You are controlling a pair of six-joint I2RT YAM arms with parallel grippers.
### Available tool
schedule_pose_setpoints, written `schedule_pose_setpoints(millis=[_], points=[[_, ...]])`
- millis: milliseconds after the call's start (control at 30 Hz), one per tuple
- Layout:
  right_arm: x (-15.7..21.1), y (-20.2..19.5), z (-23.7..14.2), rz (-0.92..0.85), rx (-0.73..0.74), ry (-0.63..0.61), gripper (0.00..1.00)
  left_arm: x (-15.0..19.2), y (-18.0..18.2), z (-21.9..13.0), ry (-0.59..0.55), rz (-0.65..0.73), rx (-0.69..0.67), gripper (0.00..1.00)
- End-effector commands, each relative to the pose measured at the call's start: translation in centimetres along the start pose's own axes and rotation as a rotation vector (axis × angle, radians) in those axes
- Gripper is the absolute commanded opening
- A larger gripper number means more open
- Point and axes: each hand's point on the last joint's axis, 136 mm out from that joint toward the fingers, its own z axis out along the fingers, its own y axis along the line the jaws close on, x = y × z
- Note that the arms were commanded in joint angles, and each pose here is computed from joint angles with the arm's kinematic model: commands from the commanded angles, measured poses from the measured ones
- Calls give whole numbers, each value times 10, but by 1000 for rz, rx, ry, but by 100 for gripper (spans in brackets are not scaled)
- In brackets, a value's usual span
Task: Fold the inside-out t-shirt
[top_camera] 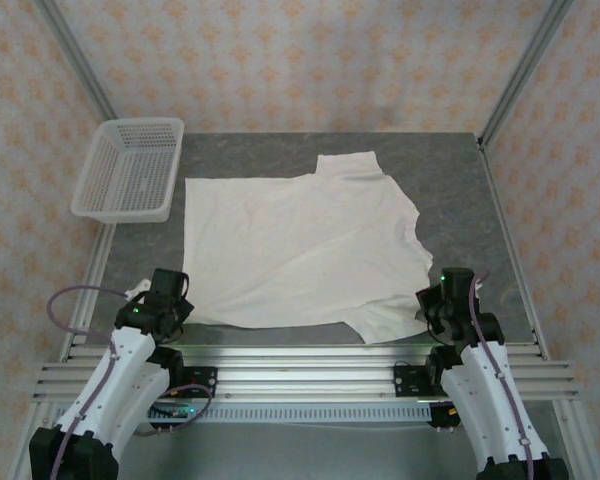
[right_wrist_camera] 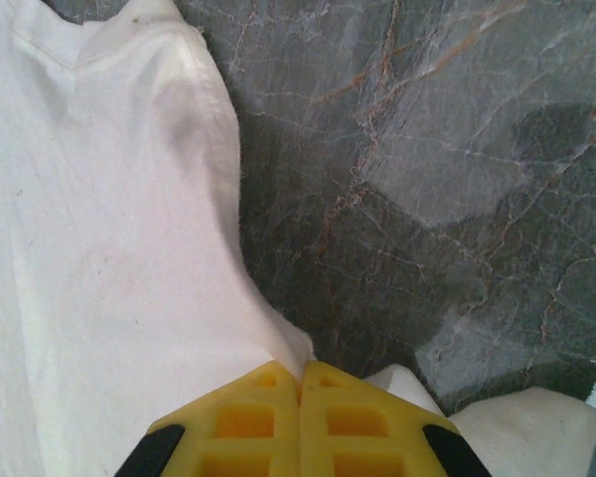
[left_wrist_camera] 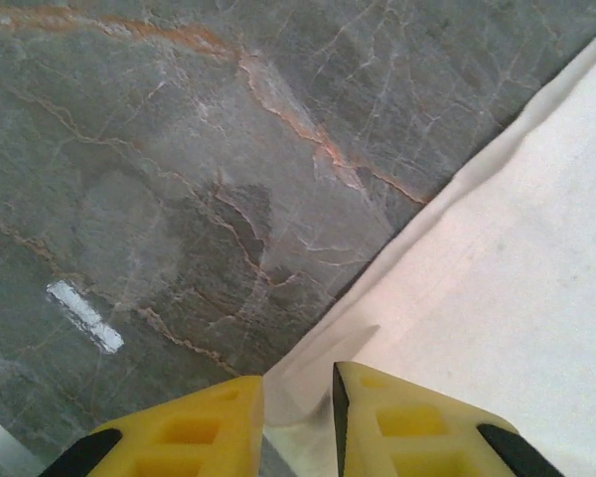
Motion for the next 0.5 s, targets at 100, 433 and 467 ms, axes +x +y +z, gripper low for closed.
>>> schedule_pose_setpoints(millis=[100,433,467], points=[[-4,-4,1,2,26,-23,0,4,-1,-11,38,-45,17,20],[-4,0,-1,1,15,-22,0,11,-6,-3,66,-36,44,12],[-5,1,-2,1,11,-22,0,12,-8,-2,71,-38,55,22]])
